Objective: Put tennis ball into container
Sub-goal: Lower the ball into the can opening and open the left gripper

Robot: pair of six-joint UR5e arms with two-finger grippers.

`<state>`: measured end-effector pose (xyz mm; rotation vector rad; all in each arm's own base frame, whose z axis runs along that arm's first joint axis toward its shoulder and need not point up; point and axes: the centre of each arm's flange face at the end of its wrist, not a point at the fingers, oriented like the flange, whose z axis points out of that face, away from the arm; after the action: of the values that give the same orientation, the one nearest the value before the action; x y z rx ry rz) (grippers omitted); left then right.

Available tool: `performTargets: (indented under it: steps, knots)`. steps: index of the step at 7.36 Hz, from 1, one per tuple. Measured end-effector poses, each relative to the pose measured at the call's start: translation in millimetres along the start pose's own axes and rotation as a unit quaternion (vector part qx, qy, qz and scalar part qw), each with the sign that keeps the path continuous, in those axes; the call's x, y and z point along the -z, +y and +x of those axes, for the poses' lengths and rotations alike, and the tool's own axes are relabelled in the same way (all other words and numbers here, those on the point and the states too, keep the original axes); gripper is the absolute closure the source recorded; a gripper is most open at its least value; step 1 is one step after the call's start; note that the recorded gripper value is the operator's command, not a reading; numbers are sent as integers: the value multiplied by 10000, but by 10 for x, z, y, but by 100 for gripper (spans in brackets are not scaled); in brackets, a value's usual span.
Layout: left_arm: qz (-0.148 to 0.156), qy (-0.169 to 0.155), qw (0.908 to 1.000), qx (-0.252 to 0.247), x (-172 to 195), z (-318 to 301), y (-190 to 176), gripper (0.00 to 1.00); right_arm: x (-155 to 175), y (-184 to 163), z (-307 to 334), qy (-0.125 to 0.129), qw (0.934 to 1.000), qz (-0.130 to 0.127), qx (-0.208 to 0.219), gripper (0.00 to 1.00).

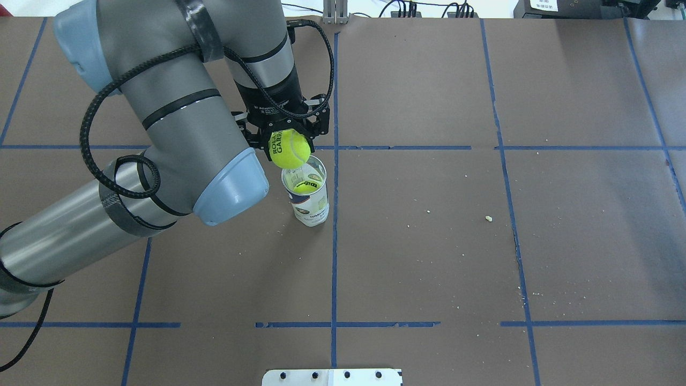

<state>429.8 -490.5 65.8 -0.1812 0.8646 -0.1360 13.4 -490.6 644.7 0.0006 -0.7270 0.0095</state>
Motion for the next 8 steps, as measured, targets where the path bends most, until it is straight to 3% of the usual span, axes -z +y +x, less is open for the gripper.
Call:
performTargets:
  steps: [2,3,4,8]
  knots:
    - [-45,18,10000,-72,-99,36,39,100,0,0,0,0,10000,0,0,0]
    - [-60,28,9999,-99,-135,50,52,87,0,0,0,0,10000,0,0,0]
    - [-69,34,9999,-112,-160,58,56,1,0,0,0,0,10000,0,0,0]
    - [-60,70,9998,-154,-144,65,84,0,0,0,0,0,10000,0,0,0]
